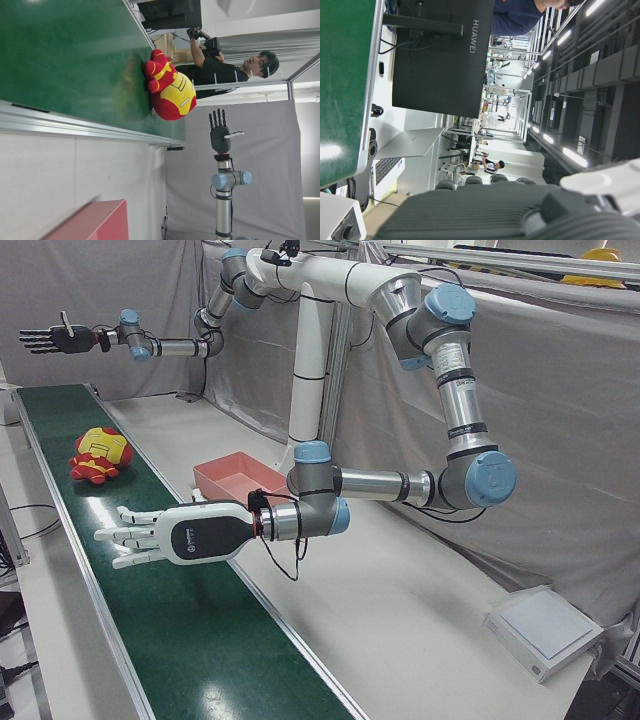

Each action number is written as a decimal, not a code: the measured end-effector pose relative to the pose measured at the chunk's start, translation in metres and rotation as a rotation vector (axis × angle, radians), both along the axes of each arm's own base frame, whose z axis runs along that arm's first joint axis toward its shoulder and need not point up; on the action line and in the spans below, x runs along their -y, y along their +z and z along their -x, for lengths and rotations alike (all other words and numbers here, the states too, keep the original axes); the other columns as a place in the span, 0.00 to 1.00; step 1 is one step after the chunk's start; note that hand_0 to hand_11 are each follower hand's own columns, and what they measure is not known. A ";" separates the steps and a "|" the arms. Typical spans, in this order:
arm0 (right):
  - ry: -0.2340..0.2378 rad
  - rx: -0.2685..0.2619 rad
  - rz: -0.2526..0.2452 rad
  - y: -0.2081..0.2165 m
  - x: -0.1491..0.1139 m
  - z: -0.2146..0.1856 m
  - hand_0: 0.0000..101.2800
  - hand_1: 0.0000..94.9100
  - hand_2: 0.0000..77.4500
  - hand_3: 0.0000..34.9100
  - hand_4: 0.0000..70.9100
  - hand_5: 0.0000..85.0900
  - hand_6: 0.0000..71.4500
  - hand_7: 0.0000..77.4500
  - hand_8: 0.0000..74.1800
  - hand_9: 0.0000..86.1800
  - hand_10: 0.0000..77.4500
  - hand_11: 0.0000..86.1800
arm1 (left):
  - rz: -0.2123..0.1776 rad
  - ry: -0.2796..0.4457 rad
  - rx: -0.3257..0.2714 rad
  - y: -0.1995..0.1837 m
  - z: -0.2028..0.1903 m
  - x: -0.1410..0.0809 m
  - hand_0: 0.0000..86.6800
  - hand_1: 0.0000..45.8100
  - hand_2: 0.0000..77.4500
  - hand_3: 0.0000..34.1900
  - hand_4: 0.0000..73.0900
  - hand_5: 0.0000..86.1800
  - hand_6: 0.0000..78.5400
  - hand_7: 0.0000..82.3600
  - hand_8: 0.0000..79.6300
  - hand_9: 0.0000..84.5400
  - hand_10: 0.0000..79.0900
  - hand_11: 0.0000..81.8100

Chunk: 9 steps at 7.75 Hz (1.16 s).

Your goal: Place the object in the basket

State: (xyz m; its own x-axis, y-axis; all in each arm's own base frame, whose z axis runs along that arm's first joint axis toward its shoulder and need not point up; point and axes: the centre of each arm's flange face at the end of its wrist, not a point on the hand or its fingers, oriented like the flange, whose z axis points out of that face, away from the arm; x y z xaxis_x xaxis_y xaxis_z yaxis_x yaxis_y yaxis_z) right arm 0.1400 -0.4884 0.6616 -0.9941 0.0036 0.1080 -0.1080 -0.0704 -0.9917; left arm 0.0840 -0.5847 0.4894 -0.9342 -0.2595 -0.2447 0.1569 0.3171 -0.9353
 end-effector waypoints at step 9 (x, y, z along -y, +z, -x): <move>0.000 0.000 0.000 0.000 0.000 0.000 0.00 0.00 0.01 0.00 0.00 0.00 0.00 0.01 0.00 0.00 0.00 0.00 | -0.003 -0.006 0.001 -0.002 0.003 0.002 0.74 0.50 0.01 0.00 0.19 0.30 0.06 0.04 0.13 0.20 0.00 0.01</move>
